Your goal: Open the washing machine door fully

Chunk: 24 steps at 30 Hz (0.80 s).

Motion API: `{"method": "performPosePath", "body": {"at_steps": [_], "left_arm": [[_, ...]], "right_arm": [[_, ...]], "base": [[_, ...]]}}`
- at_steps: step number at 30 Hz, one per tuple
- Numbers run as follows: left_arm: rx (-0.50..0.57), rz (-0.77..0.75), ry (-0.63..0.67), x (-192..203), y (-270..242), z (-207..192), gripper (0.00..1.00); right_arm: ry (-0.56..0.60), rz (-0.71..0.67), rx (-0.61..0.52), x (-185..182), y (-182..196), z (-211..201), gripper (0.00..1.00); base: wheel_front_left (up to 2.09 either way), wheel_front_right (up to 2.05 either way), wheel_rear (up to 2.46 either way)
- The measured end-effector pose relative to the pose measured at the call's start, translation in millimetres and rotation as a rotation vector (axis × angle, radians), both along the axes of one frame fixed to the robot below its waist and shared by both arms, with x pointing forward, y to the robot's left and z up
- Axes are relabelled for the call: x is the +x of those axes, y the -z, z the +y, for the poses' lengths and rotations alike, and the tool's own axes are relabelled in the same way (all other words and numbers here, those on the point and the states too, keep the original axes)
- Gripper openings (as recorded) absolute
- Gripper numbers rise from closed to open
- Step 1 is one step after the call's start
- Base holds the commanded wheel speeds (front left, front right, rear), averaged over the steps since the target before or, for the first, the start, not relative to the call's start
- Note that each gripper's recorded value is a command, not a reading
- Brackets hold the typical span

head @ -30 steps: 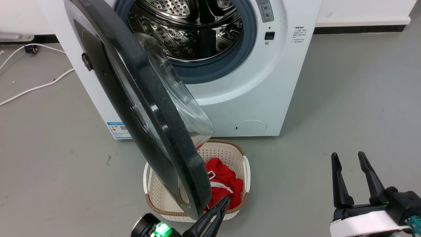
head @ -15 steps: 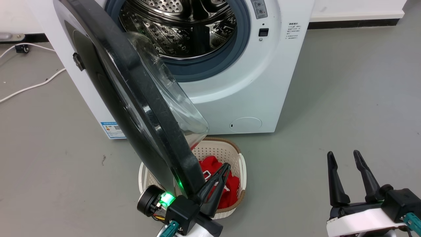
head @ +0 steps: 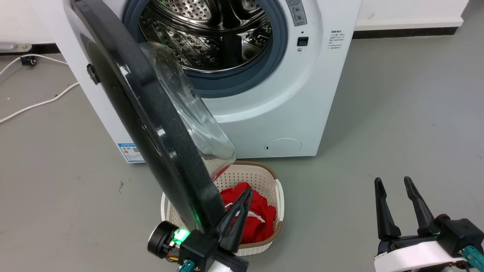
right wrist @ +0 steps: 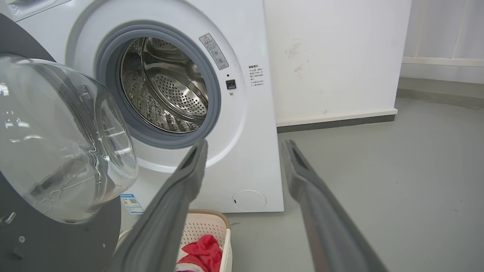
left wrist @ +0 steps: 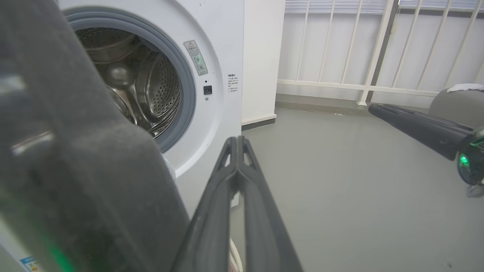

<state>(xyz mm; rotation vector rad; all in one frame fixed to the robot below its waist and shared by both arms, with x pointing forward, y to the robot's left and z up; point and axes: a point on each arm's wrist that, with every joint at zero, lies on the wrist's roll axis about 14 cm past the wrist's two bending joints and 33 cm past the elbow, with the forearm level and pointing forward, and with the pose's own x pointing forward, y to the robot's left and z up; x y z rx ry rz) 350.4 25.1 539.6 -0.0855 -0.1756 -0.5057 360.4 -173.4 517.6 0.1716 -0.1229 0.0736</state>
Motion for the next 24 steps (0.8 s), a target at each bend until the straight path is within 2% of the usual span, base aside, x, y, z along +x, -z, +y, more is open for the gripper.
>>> {"method": "performPosePath", "body": {"at_steps": [17, 24], "left_arm": [[-0.019, 0.031, -0.245, -35.6, 4.8, 67.5, 0.00], [0.008, 0.069, -0.391, -48.8, 16.3, 105.6, 0.00]], "right_arm": [[-0.079, 0.007, 0.006, 10.6, 2.6, 25.3, 1.00], [-0.124, 0.013, 0.006, 18.9, 5.3, 40.5, 1.00]], "base": [[0.00, 0.00, 0.00], [0.00, 0.00, 0.00]]}}
